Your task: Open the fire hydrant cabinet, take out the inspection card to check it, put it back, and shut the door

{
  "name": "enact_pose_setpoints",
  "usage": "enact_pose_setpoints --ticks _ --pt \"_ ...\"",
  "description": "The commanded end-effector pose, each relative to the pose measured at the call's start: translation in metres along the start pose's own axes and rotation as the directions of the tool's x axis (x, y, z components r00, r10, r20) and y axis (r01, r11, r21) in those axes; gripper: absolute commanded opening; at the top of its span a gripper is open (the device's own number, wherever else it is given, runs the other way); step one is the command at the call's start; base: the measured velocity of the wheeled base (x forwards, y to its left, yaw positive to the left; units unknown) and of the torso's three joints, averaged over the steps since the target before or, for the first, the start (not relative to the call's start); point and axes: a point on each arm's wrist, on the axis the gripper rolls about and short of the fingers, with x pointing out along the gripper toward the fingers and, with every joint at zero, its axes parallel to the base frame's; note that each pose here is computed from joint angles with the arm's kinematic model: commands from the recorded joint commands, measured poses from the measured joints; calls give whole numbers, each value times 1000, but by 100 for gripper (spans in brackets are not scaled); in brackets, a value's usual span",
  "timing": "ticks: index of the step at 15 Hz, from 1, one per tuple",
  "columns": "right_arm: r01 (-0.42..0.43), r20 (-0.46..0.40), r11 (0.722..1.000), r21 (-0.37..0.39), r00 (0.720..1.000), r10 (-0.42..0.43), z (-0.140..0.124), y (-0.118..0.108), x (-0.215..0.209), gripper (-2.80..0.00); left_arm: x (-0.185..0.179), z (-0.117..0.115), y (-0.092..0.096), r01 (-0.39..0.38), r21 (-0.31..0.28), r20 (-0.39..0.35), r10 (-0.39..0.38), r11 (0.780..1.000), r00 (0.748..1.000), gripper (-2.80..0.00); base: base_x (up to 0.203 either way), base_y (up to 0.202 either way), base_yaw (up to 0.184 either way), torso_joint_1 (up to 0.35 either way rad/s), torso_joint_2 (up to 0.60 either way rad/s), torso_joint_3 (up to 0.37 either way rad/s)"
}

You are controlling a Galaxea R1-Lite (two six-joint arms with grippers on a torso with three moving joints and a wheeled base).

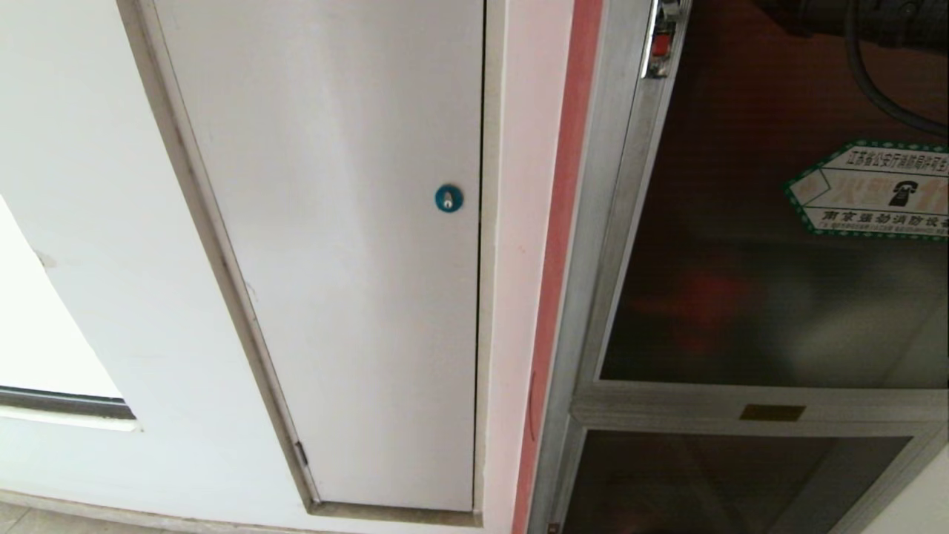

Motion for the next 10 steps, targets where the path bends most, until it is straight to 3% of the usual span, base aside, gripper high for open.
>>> enact_pose_setpoints --ticks 1,10 --pt "0 -13 1000 6 1000 0 -5 -3 6 -280 0 0 0 0 0 -1 0 1000 1000 -280 0 0 0 0 0 0" --pt "33 -57 999 28 998 -31 -21 -15 16 -280 0 0 0 0 0 -1 0 1000 1000 -280 0 0 0 0 0 0"
